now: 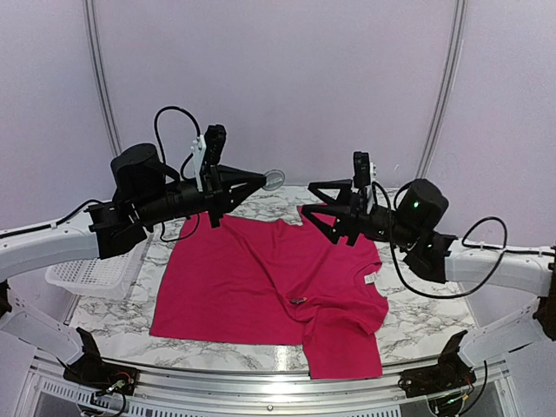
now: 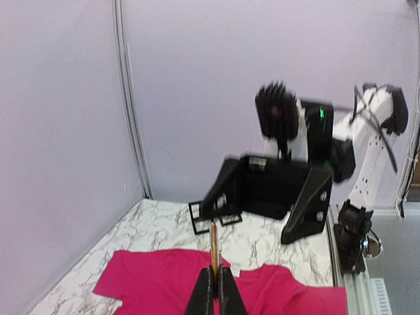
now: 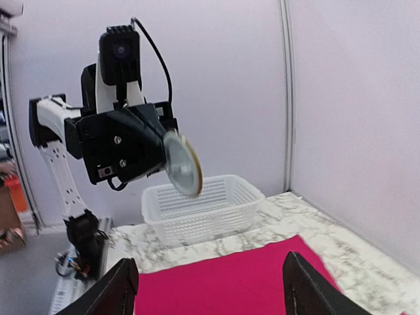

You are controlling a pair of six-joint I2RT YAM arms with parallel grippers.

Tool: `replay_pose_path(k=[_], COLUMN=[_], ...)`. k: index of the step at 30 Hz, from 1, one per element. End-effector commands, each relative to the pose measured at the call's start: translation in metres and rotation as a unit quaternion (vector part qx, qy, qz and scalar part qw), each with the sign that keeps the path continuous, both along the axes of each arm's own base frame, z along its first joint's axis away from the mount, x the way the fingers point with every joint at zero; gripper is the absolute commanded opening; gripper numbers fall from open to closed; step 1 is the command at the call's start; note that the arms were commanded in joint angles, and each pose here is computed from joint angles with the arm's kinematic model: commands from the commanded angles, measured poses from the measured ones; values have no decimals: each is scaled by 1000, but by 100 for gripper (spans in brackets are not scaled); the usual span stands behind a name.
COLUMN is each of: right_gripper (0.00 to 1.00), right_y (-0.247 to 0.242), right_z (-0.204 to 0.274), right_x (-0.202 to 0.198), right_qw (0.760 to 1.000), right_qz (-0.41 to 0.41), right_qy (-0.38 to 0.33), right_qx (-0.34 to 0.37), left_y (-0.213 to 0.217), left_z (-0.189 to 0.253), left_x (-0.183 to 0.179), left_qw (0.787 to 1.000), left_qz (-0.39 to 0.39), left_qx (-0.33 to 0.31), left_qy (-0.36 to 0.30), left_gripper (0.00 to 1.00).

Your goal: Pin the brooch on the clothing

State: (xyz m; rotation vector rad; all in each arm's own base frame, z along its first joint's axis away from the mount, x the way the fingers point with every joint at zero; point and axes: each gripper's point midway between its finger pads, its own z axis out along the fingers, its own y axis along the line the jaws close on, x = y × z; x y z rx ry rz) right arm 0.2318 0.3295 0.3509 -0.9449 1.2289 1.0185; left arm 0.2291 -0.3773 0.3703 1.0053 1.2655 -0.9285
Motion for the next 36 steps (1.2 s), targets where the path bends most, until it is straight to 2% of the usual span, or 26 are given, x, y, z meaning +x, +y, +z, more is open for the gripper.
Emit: replay_pose_path(k=[1,5,8,13,20,22,27,29,33,35,36], right_gripper=[70,69,65,54,49,42,14,10,7,0,0], right_y=[-14,14,22,37,47,49,52,53,54,54,54], right_z=[83,97,104,112,114,115,115,114,115,115,115], right_x=[-29,-52,-52,-41,-33,-34,-36,-37,-38,-39,-40], right_qw=[957,959,956,958,960,959,960,960,960,960,960], right_qz=[90,112,126,132,127,133,139,140,144,147,148], right_qy=[48,2,5,31,44,42,39,38,35,33,33], right_qx=[271,258,263,253,246,245,241,239,236,235,235], left_y=[14,16,14,8,11,11,8,7,5,3,3], left_z=[81,101,107,110,111,110,107,106,104,102,101], left_x=[-8,-17,-29,-43,-51,-52,-52,-52,-51,-50,-50], left_qw=[988,979,972,968,968,969,969,969,969,970,970], left_qz=[6,-29,-72,-118,-121,-122,-125,-126,-128,-128,-128], left_qx=[-153,-202,-222,-220,-218,-216,-213,-212,-209,-207,-206], left_qy=[-14,14,27,36,16,16,18,18,21,23,23], left_gripper=[0,0,0,0,0,0,0,0,0,0,0])
